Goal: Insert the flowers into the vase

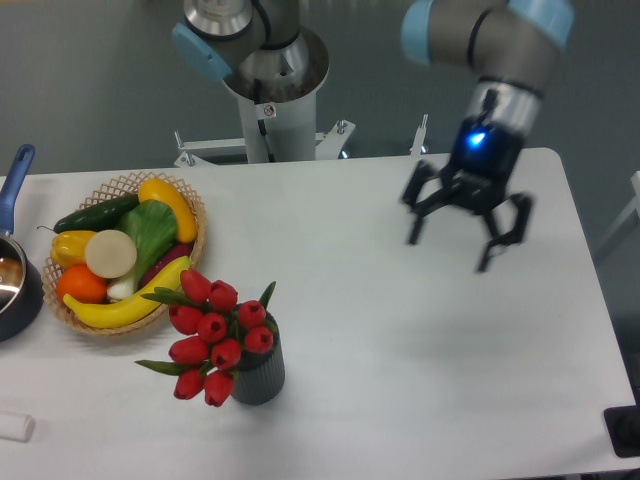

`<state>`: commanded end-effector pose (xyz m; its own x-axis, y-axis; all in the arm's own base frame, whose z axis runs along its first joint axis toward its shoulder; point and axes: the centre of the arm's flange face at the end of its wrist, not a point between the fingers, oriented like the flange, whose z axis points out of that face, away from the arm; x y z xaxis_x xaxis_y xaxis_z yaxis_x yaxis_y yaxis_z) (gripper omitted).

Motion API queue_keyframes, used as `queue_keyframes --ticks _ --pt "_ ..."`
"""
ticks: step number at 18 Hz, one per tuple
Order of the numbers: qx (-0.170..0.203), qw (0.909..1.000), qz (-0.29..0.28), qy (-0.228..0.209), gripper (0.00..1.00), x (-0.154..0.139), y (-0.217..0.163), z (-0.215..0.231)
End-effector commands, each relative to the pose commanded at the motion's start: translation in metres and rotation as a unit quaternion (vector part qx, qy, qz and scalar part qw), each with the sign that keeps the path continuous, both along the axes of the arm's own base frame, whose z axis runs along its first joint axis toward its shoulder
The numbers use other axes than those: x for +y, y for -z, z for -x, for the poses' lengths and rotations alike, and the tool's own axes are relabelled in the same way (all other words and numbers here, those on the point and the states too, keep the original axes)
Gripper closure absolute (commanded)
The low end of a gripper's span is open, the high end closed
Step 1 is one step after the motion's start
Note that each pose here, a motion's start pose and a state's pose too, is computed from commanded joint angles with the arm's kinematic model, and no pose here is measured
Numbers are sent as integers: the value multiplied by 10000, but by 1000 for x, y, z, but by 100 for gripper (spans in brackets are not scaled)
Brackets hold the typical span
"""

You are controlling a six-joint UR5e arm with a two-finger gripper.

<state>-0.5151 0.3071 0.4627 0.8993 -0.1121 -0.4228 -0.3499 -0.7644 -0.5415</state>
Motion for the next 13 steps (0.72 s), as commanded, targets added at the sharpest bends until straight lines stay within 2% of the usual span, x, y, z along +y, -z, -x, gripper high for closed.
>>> queue_keyframes --ticks 2,3,6,8,13 --pt "257 9976 598 -255 0 -5 -9 1" --pt "301 9955 874 -201 0 -5 -8 0" --pt "470 9827 1732 455 0 -18 -15 -9" --pt "492 9774 1919 743 0 -24 -13 -7" --pt "494 9771 1917 784 0 -27 -11 -11"
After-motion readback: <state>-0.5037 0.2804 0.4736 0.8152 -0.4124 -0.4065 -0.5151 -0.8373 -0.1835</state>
